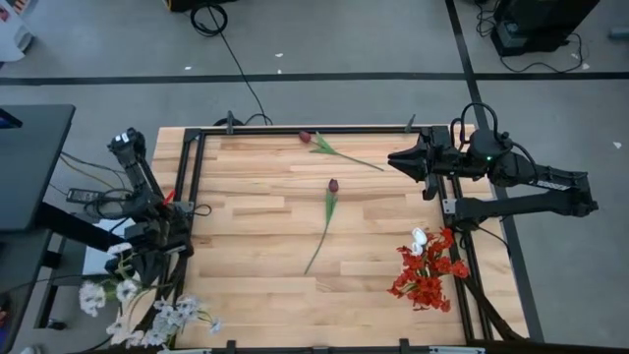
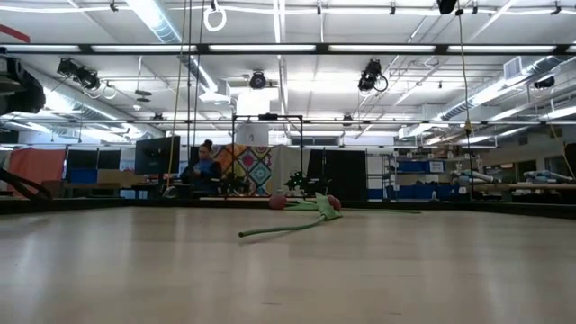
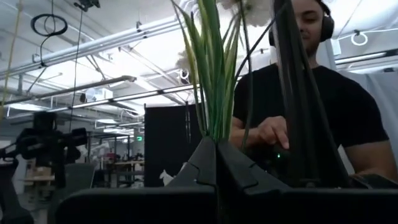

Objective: Sort flowers into vase by color
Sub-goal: Put the white flowers into the transparent vase

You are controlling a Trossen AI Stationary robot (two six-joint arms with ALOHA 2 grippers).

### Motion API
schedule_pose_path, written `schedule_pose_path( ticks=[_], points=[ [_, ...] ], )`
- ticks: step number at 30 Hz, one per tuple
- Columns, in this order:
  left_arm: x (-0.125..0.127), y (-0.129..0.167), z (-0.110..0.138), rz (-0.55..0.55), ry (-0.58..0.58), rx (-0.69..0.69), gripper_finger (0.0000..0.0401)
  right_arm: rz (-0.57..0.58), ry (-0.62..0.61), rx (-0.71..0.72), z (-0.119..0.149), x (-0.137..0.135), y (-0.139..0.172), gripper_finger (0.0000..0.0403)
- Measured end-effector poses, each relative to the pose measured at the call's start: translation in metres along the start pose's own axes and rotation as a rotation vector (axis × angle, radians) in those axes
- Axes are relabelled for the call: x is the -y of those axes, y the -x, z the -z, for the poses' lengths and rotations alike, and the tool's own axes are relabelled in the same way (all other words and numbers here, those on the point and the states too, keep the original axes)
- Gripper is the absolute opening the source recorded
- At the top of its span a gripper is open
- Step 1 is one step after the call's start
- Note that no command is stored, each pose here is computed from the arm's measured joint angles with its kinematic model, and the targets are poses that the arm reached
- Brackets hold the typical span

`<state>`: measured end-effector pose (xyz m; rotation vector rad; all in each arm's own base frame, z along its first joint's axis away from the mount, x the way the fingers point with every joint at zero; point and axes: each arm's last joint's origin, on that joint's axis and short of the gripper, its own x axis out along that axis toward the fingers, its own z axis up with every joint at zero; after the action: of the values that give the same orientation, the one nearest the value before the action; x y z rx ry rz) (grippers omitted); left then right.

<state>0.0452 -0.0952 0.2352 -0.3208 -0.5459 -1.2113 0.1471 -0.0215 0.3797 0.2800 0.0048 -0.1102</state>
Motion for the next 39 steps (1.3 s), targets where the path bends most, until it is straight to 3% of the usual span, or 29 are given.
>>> schedule_pose_path(
  ticks=[23, 39],
  points=[
    [0.008, -0.024, 0.032, -0.014, -0.044, -0.009, 0.0, 0.0, 0.0, 0.0, 0.0, 0.0, 0.0, 0.0083],
    [0.007, -0.015, 0.047, -0.038, -0.046, -0.03, 0.0011, 0.0, 0.0, -0.001, 0.0, 0.0, 0.0, 0.0083]
  ],
)
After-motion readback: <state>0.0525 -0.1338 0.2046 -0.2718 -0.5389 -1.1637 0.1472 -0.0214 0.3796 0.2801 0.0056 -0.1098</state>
